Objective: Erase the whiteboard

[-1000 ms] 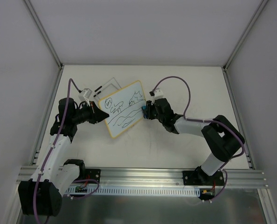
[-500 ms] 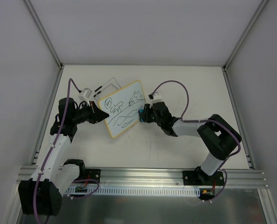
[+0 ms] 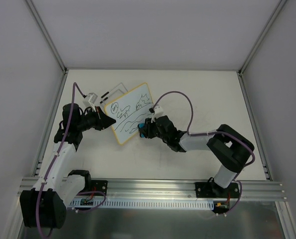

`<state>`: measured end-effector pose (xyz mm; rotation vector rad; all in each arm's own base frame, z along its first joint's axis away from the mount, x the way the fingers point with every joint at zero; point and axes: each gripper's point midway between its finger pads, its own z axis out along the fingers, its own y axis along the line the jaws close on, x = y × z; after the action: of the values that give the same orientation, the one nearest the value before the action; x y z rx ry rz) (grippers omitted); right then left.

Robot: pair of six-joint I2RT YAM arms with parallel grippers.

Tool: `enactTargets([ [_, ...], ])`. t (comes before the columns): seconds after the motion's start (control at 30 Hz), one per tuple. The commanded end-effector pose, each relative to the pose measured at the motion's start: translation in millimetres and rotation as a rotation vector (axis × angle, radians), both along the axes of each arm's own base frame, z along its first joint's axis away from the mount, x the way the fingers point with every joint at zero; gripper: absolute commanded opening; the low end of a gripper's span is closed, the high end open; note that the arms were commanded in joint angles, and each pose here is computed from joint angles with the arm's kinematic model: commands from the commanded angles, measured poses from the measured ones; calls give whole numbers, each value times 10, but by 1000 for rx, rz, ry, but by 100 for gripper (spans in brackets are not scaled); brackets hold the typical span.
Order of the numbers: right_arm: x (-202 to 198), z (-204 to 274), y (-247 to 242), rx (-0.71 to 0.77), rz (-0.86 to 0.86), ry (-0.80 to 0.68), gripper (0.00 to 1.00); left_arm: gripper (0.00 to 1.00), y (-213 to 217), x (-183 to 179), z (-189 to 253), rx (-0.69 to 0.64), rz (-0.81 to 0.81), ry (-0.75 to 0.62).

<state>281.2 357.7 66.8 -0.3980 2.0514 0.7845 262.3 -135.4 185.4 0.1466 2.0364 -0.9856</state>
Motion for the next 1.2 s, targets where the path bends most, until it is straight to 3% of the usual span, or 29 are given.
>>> enactTargets([
  [0.0,-194,290,401,93,112,-48,0,0,-140,-114,102,-53,-89,0],
  [0.33,-448,586,777,138,214,-102,0,0,-146,-118,100,-59,-95,7],
  [0.87,99,-64,-101,6,-93,-20,0,0,-151,-123,100,-62,-98,10],
  [1.17,-76,-6,149,7,27,-41,0,0,-153,-116,80,-64,-99,21],
])
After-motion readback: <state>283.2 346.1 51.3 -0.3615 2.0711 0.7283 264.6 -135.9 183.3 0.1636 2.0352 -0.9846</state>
